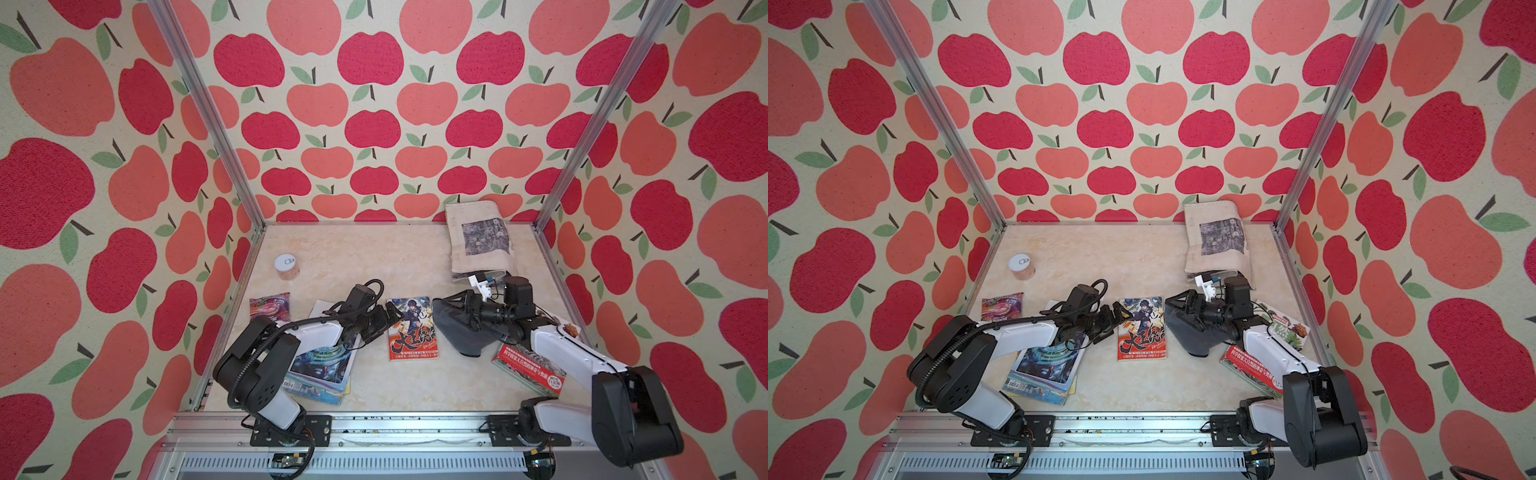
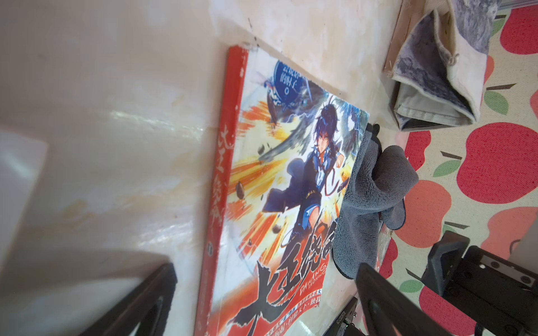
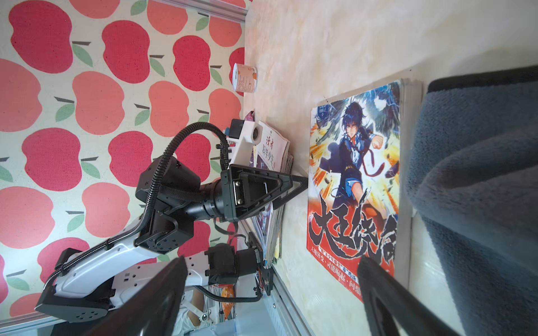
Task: Wipe the cover of the book
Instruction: Pick up the book from the center of the board.
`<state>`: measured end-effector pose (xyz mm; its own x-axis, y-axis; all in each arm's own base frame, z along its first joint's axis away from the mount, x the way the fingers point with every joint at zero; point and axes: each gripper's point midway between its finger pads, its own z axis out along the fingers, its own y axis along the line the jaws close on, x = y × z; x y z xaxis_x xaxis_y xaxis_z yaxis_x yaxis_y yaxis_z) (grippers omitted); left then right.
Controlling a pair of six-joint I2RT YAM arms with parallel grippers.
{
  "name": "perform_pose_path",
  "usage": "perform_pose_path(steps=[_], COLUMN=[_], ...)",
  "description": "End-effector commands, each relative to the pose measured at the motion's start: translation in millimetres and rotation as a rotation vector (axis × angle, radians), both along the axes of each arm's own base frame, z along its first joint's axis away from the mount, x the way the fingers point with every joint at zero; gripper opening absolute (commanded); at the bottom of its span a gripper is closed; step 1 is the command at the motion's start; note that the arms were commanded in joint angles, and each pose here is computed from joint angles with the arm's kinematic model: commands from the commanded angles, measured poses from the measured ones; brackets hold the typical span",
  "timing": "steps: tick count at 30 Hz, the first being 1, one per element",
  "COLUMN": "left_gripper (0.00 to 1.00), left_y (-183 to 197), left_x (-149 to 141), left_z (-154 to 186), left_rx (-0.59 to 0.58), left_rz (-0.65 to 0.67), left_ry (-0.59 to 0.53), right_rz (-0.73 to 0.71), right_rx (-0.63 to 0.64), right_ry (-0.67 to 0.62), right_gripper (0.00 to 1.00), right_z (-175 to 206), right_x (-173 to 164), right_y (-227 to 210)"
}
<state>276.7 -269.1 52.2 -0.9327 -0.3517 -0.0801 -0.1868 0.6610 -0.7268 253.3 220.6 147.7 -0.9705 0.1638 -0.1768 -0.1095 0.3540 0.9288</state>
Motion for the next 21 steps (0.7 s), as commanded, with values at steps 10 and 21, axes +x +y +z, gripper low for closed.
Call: perform_pose_path(steps=[10,21], left_gripper=[0.99,0.99], left_y=[5,-28], left_x=[-23,-21], left_z=[-29,-22], left_rx=[0.01,-0.201], left_rz=[0.013,-0.034], left_ry=[0.132,0.138], right_rz=[0.106,0.129], right_rx=[-0.29,-0.377], right_ry=[0.057,0.102], right_gripper=[0.84,0.58], right_z=[-97,-146], right_x=[-23,-33], right_y=[23,34])
